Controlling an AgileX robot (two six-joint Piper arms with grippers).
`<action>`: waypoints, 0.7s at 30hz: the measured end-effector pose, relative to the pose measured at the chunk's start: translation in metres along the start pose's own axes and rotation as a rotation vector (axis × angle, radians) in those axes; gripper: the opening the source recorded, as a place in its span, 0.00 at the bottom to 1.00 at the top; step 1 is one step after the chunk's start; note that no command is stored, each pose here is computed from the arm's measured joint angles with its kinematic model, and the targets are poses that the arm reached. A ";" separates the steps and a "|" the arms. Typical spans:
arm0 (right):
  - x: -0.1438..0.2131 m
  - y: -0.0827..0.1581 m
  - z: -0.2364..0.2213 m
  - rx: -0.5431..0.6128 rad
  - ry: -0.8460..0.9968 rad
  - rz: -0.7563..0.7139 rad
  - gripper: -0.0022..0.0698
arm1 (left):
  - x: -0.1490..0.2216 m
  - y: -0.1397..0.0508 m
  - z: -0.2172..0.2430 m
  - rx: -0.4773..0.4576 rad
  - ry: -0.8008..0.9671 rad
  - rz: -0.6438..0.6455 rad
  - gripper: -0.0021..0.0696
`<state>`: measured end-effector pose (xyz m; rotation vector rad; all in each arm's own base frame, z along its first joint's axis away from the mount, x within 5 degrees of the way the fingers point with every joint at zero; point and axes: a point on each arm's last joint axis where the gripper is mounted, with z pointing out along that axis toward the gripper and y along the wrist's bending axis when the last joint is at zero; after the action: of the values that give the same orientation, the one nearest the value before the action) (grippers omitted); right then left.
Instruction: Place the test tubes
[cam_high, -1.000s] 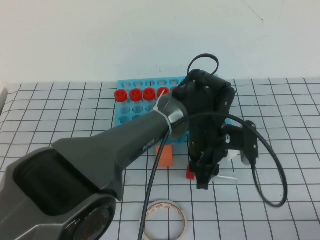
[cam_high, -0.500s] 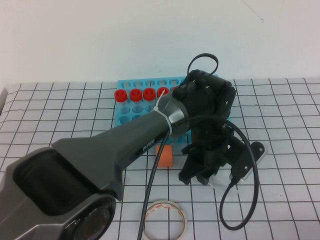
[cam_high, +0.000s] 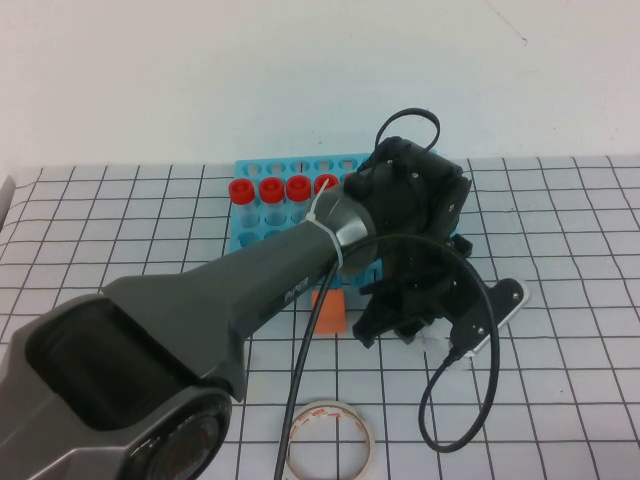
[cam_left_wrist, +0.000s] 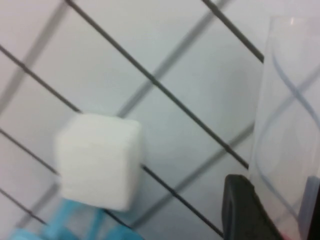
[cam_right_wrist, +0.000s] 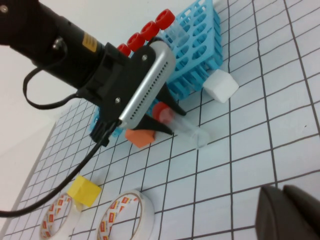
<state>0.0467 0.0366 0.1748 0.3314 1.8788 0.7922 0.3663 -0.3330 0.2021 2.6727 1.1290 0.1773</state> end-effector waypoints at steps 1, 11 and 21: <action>0.000 0.000 0.000 0.000 0.000 0.000 0.03 | -0.001 0.001 0.000 -0.015 -0.012 0.003 0.33; 0.000 0.000 0.000 0.000 0.000 -0.002 0.03 | -0.021 0.006 -0.003 -0.083 -0.240 0.140 0.33; 0.000 0.000 0.000 -0.001 0.000 0.000 0.03 | -0.025 -0.006 -0.003 -0.016 -0.247 0.729 0.33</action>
<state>0.0467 0.0367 0.1749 0.3309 1.8780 0.7932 0.3437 -0.3466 0.2026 2.8586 0.0527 -0.0258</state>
